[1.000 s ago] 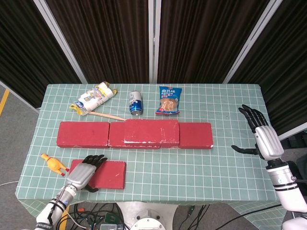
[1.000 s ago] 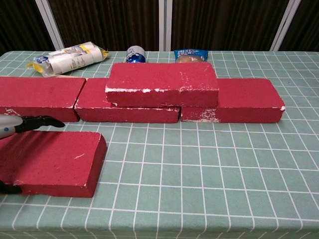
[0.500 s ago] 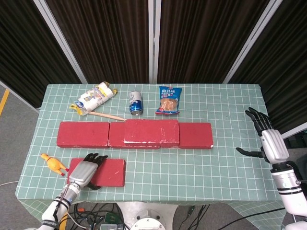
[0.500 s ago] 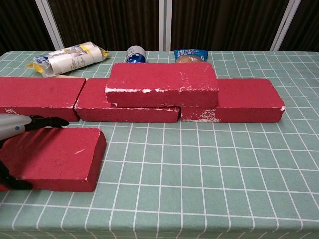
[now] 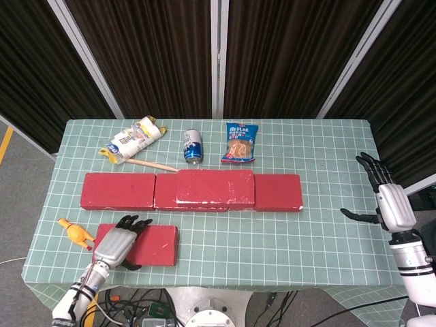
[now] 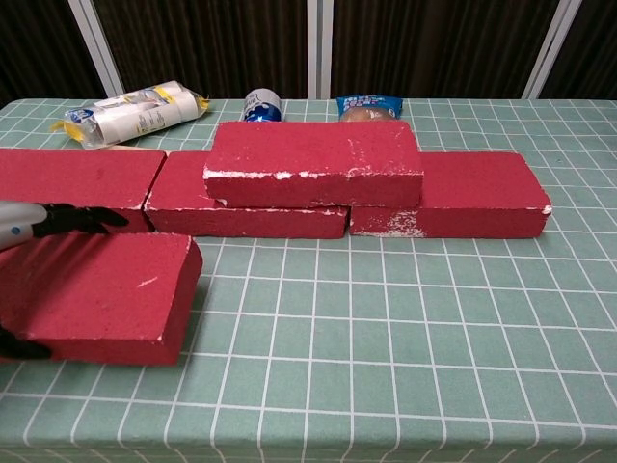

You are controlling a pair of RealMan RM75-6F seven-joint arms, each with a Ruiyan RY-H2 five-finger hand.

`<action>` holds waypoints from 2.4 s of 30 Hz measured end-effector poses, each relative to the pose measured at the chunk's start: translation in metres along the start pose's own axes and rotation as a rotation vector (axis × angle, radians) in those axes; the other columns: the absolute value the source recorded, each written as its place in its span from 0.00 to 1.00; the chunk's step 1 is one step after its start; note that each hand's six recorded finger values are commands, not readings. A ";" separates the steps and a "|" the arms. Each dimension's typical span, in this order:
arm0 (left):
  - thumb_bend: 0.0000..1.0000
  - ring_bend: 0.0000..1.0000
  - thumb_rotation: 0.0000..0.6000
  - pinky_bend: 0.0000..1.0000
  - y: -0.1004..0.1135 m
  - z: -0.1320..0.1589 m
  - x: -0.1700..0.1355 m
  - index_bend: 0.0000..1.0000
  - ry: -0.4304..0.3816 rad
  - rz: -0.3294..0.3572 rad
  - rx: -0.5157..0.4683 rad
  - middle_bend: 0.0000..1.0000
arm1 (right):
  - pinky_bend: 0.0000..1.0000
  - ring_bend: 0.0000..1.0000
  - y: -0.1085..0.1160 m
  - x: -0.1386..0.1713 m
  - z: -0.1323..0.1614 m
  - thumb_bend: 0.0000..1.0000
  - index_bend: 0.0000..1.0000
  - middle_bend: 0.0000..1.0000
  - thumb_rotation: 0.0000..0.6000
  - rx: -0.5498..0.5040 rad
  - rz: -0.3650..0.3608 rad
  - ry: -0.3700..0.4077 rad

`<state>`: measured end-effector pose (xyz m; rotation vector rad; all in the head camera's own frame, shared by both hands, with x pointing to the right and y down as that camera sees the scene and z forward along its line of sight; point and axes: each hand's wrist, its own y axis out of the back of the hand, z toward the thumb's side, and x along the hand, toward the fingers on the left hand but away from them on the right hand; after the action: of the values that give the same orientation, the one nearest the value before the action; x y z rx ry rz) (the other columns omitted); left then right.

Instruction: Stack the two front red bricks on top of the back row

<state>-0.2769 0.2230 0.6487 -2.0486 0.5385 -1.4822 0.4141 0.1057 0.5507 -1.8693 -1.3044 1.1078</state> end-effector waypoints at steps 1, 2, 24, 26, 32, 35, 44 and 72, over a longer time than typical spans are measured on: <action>0.00 0.00 1.00 0.00 0.006 -0.002 -0.002 0.01 0.004 0.013 0.007 0.29 | 0.00 0.00 0.001 0.000 -0.001 0.00 0.00 0.00 1.00 0.001 -0.003 -0.002; 0.00 0.00 1.00 0.00 0.012 -0.004 -0.004 0.01 0.009 0.026 0.015 0.29 | 0.00 0.00 0.003 0.000 -0.001 0.00 0.00 0.00 1.00 0.002 -0.005 -0.004; 0.00 0.00 1.00 0.00 0.102 -0.055 0.071 0.02 0.021 0.044 0.016 0.29 | 0.00 0.00 0.022 0.028 0.016 0.00 0.00 0.00 1.00 0.021 -0.053 0.060; 0.00 0.00 1.00 0.00 0.104 -0.058 0.079 0.02 0.026 0.030 0.005 0.29 | 0.00 0.00 0.023 0.031 0.016 0.00 0.00 0.00 1.00 0.023 -0.058 0.060; 0.00 0.00 1.00 0.00 0.109 -0.060 0.099 0.02 0.031 0.014 -0.006 0.30 | 0.00 0.00 0.023 0.039 0.015 0.00 0.00 0.00 1.00 0.017 -0.069 0.053; 0.00 0.00 1.00 0.00 0.108 -0.057 0.104 0.02 0.028 0.015 0.010 0.30 | 0.00 0.00 0.022 0.039 0.012 0.00 0.00 0.00 1.00 0.007 -0.064 0.042; 0.00 0.00 1.00 0.00 0.105 -0.055 0.120 0.02 0.041 -0.013 -0.010 0.31 | 0.00 0.00 0.022 0.040 0.006 0.00 0.00 0.00 1.00 0.011 -0.070 0.020; 0.00 0.00 1.00 0.00 0.098 -0.039 0.139 0.02 0.014 -0.027 -0.030 0.31 | 0.00 0.00 0.026 0.040 -0.004 0.00 0.00 0.00 1.00 0.018 -0.079 -0.008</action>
<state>-0.2710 0.0555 0.6965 -2.0782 0.5439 -1.5139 0.4358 0.1348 0.5189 -1.7866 -1.3561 1.0833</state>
